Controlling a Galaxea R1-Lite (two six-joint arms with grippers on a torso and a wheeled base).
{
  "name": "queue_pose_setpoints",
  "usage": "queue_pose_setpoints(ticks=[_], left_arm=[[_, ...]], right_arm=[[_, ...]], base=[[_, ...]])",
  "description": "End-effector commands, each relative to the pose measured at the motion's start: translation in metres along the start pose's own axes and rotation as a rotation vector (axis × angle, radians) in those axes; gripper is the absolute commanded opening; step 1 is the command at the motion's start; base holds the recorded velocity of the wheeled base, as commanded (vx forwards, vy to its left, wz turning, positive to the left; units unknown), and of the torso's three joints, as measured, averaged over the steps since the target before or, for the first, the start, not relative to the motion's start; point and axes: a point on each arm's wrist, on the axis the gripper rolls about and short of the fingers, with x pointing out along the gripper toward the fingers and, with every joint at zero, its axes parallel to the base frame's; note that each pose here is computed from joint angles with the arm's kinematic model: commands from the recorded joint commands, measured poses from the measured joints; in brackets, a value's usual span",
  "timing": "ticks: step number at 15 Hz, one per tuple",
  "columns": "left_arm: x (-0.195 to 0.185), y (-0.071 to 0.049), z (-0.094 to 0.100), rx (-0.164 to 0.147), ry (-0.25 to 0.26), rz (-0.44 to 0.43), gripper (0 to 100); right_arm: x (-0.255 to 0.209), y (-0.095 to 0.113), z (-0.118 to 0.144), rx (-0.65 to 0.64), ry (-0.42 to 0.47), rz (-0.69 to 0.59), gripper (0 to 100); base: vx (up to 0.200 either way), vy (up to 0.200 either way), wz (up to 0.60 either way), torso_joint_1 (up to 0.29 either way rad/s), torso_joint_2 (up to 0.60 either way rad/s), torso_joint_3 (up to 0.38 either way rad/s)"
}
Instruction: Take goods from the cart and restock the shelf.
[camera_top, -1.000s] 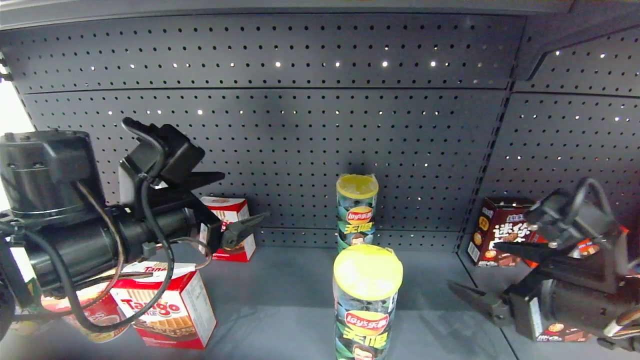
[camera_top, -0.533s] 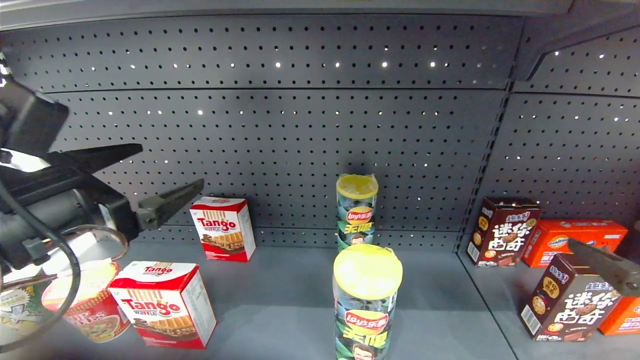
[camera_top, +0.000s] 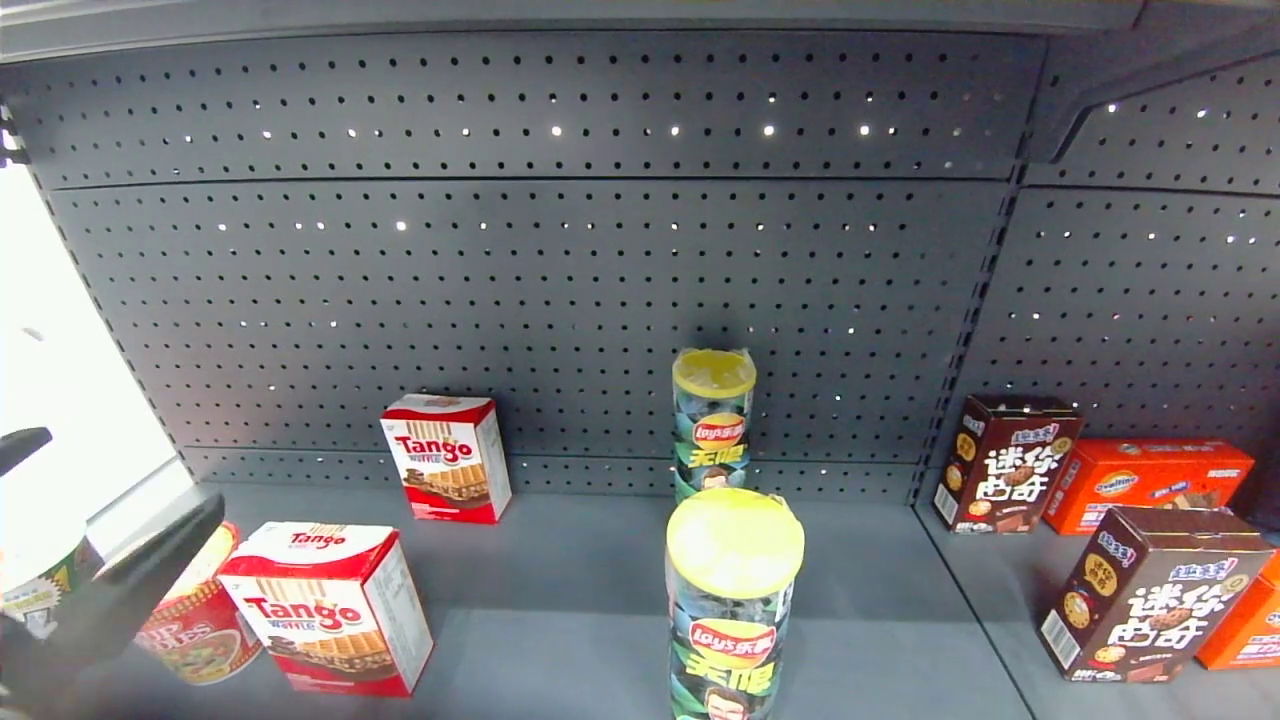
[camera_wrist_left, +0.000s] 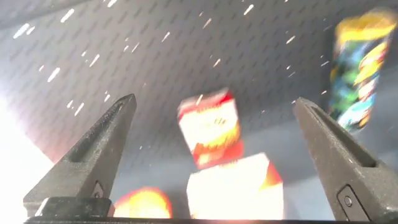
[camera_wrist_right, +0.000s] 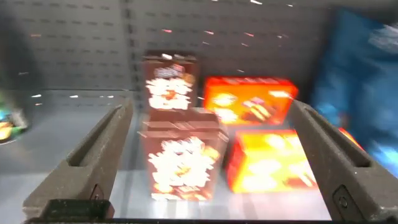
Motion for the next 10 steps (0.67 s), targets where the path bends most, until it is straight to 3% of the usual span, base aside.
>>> queue_pose_setpoints(ticks=[1, 3, 5, 6, 7, 9, 10], left_arm=[[-0.048, -0.007, -0.040, 0.001, 0.013, 0.115, 100], [-0.077, -0.013, -0.069, 0.008, 0.093, 0.169, 100], [-0.099, -0.018, -0.089, 0.016, 0.156, 0.185, 100], [-0.099, -0.018, -0.089, 0.016, 0.156, 0.185, 100], [-0.110, -0.022, -0.107, 0.009, 0.177, 0.191, 100], [-0.107, -0.022, -0.111, -0.013, 0.160, 0.189, 100], [-0.105, -0.023, -0.113, -0.062, 0.129, 0.197, 100]], right_arm=[[-0.021, -0.016, -0.035, 0.019, -0.011, -0.187, 100], [-0.032, -0.020, -0.068, 0.013, 0.014, -0.343, 100], [-0.039, -0.021, -0.083, 0.021, -0.002, -0.361, 100], [-0.039, -0.021, -0.083, 0.021, -0.002, -0.361, 100], [-0.045, -0.022, -0.098, 0.034, -0.040, -0.280, 100], [-0.051, -0.023, -0.111, 0.021, -0.034, -0.196, 100], [-0.051, -0.022, -0.112, 0.048, -0.023, -0.153, 100]], base=[[0.000, 0.000, 0.00, 0.000, 0.00, 0.000], [0.000, 0.000, 0.00, 0.000, 0.00, 0.000], [0.000, 0.000, 0.00, 0.000, 0.00, 0.000], [0.000, 0.000, 0.00, 0.000, 0.00, 0.000], [0.000, 0.000, 0.00, 0.000, 0.00, 0.000], [0.000, 0.000, 0.00, 0.000, 0.00, 0.000], [0.000, 0.000, 0.00, 0.000, 0.00, 0.000]])
